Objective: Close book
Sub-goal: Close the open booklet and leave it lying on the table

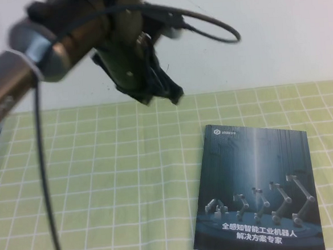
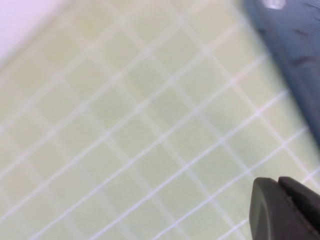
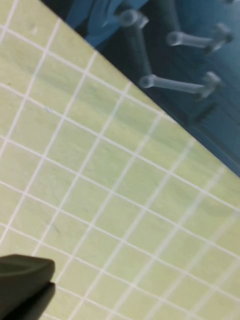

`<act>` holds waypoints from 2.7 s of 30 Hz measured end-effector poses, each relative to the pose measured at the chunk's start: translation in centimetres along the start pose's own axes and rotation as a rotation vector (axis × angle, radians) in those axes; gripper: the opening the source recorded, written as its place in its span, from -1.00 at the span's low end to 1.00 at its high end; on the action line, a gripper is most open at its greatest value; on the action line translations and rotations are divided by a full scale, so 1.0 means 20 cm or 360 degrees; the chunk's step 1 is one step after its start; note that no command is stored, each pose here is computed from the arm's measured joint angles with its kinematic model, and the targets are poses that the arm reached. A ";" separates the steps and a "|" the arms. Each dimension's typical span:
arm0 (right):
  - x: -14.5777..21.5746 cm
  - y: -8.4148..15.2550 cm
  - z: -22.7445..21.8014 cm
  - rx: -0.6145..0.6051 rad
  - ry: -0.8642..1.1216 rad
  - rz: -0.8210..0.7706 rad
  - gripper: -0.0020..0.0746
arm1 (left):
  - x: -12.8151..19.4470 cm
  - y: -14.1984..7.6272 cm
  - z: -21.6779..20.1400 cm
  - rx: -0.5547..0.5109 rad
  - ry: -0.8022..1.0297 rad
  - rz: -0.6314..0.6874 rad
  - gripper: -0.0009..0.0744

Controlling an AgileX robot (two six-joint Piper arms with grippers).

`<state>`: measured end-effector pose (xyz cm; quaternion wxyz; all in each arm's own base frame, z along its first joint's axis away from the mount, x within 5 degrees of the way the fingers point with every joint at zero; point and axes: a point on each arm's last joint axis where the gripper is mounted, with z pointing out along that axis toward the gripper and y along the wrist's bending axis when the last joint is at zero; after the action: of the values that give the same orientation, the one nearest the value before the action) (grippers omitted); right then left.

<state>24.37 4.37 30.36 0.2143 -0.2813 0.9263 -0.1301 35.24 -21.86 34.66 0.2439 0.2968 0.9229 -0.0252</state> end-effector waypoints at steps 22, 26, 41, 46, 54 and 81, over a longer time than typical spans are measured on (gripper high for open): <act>0.76 0.34 -0.27 -0.0075 -0.0845 0.0271 -0.96 | 0.82 -0.03 -0.58 -0.0015 -0.0825 -0.0128 -0.99; 0.83 0.39 -0.23 -0.0098 -0.0924 0.0307 -0.96 | 1.07 -0.06 -0.49 0.0017 -0.1057 -0.0132 -0.99; 0.87 0.43 -0.23 -0.0178 -0.1003 0.0371 -0.96 | 1.39 -0.10 -0.37 0.0046 -0.1370 -0.0113 -0.99; 0.88 0.44 -0.23 -0.0180 -0.0997 0.0370 -0.96 | 1.39 -0.10 -0.37 0.0046 -0.1370 -0.0113 -0.99; 0.88 0.44 -0.23 -0.0181 -0.0997 0.0370 -0.96 | 1.39 -0.10 -0.37 0.0044 -0.1370 -0.0108 -0.99; 0.87 0.44 -0.23 -0.0192 -0.0997 0.0376 -0.96 | 2.04 -0.03 -0.11 -0.0552 -0.1211 -0.0857 -0.99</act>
<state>5.01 1.90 25.54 0.4849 -0.2105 0.8477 0.0433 5.26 -0.08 17.61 0.5940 -0.0272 0.8030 -0.0398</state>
